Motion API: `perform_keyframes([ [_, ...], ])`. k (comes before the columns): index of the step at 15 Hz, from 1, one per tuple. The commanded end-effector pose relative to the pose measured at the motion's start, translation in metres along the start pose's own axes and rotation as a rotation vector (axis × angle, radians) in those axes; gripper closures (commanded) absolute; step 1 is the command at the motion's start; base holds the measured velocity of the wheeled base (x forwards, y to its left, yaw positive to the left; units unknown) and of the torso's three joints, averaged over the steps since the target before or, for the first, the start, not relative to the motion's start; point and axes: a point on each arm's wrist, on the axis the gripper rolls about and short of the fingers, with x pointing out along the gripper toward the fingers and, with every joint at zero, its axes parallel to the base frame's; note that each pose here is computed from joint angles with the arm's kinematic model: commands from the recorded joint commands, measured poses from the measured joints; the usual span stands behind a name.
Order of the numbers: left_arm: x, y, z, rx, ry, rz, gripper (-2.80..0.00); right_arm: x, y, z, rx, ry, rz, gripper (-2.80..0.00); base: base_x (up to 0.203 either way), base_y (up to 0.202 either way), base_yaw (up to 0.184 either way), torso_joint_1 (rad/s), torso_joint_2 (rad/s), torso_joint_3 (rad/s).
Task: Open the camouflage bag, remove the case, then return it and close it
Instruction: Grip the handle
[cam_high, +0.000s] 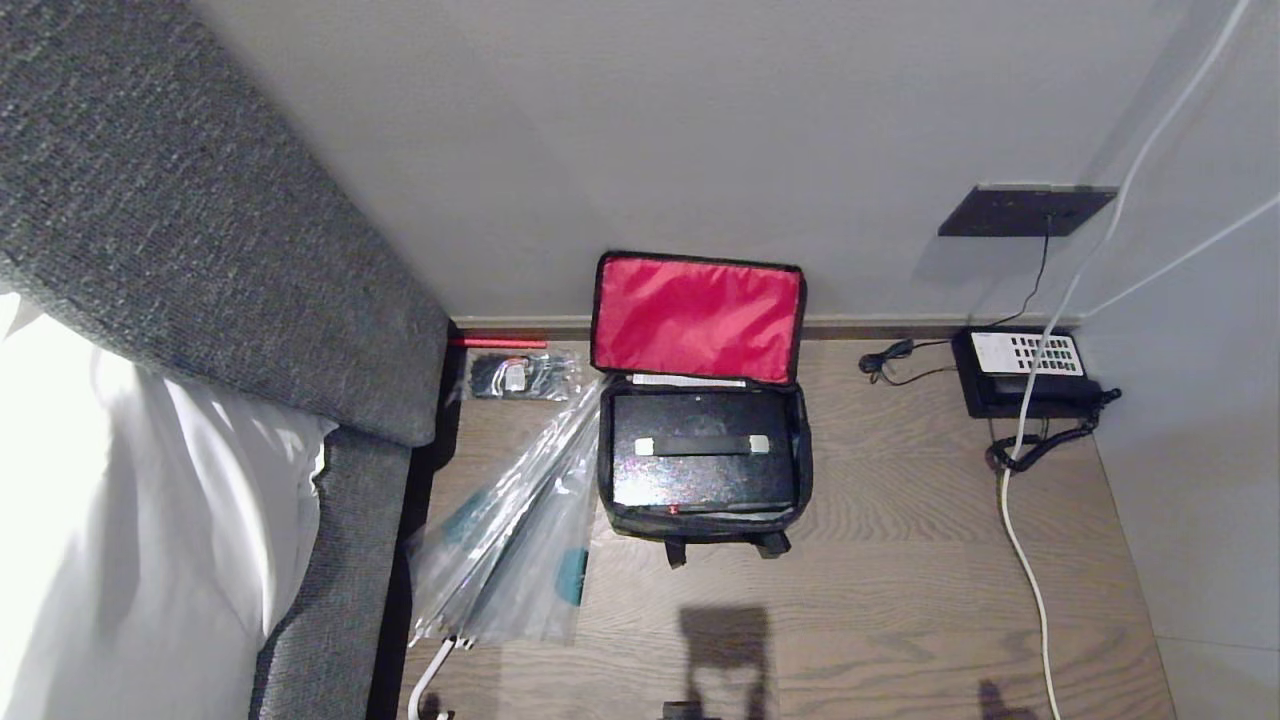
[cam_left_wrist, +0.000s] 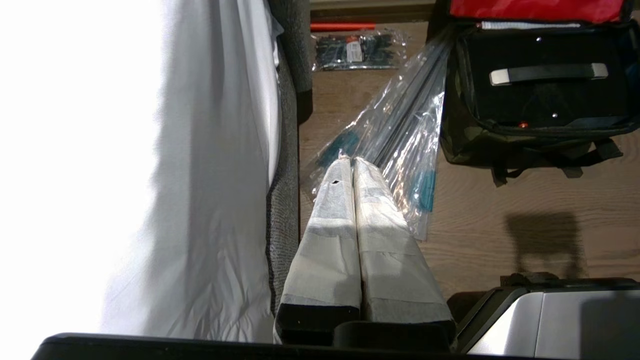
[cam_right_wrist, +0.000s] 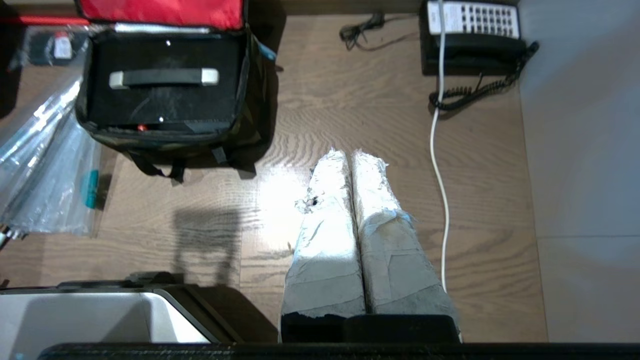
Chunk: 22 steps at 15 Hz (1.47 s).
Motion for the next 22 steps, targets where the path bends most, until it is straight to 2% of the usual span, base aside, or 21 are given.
perform_keyframes([
  [1,0.0000,0.0000,0.0000,0.000,0.000,0.000,0.00,-0.0020,0.0000,-0.0015,-0.001,-0.028,0.000,0.00,0.000,0.000,0.000,0.002,0.01,0.187],
  [7,0.0001,0.0000,-0.0001,0.005,-0.001,0.002,0.00,-0.0020,0.0000,-0.0015,-0.001,-0.028,0.000,0.00,0.000,0.000,0.000,0.001,0.00,0.145],
  [22,0.0001,0.0001,-0.0002,-0.018,0.000,0.003,0.00,-0.0020,0.0000,-0.0015,-0.001,-0.028,0.000,0.00,0.000,0.000,0.000,0.001,0.00,0.010],
])
